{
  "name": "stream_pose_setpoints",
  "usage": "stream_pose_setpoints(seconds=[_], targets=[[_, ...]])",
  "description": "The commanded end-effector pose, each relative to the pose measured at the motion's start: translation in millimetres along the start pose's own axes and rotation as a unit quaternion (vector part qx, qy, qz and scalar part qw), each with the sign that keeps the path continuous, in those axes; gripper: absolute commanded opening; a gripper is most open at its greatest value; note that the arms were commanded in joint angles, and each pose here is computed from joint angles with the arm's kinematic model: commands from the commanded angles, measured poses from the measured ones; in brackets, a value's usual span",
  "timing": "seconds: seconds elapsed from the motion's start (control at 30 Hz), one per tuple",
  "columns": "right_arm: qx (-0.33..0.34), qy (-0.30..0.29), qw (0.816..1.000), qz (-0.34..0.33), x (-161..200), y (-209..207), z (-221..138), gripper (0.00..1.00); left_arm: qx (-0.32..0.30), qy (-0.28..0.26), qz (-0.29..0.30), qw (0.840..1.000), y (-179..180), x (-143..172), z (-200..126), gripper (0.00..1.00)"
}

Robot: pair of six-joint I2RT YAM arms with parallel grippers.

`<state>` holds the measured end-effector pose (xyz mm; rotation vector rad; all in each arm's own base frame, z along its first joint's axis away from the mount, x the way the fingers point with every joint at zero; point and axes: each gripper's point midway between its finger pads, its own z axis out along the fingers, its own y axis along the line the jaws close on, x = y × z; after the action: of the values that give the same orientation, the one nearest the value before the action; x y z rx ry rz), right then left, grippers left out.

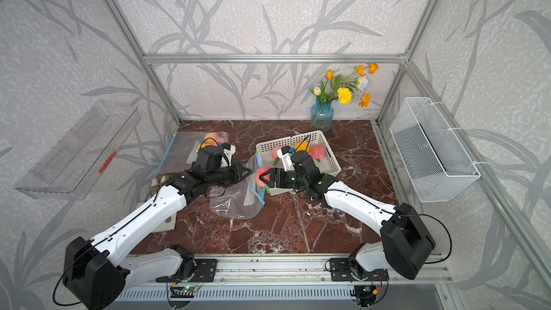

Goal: Place the peach in a zip-top bag and seal the zipper
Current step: Place the peach in the zipper food storage bag.

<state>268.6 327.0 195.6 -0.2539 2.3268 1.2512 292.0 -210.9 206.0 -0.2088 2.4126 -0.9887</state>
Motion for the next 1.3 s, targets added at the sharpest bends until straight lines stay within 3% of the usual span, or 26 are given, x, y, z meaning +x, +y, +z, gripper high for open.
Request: stream_pose_setpoints(seconds=[0.0, 0.2, 0.3, 0.77, 0.9, 1.1, 1.27], targets=[[0.044, 0.022, 0.998, -0.038, 8.6, -2.6, -2.3, 0.57, 0.009, -0.006, 0.022, 1.000, -10.6, -5.5, -11.2, 0.00], [0.069, 0.044, 0.991, -0.104, 15.0, 12.3, 3.5, 0.57, 0.012, -0.003, 0.032, 0.999, -14.7, -5.6, -15.0, 0.00], [0.112, 0.048, 0.984, -0.127, 15.3, 8.0, 2.7, 0.58, 0.019, 0.001, 0.034, 0.999, -18.1, -4.6, -16.4, 0.00], [0.278, 0.024, 0.953, -0.117, 3.1, -3.8, -1.6, 0.59, 0.050, -0.008, 0.042, 0.998, -35.3, -5.3, -34.8, 0.00], [0.243, 0.020, 0.963, -0.118, 0.9, 11.3, 1.6, 0.59, 0.050, -0.010, 0.042, 0.998, -34.8, -4.6, -36.8, 0.00], [0.094, 0.026, 0.986, -0.138, 9.4, 59.0, 16.1, 0.60, 0.049, -0.005, 0.043, 0.998, -32.4, -2.5, -34.0, 0.00], [0.051, 0.012, 0.992, -0.118, 5.6, 66.9, 11.8, 0.60, 0.049, -0.003, 0.041, 0.998, -30.6, 0.4, -34.3, 0.00]])
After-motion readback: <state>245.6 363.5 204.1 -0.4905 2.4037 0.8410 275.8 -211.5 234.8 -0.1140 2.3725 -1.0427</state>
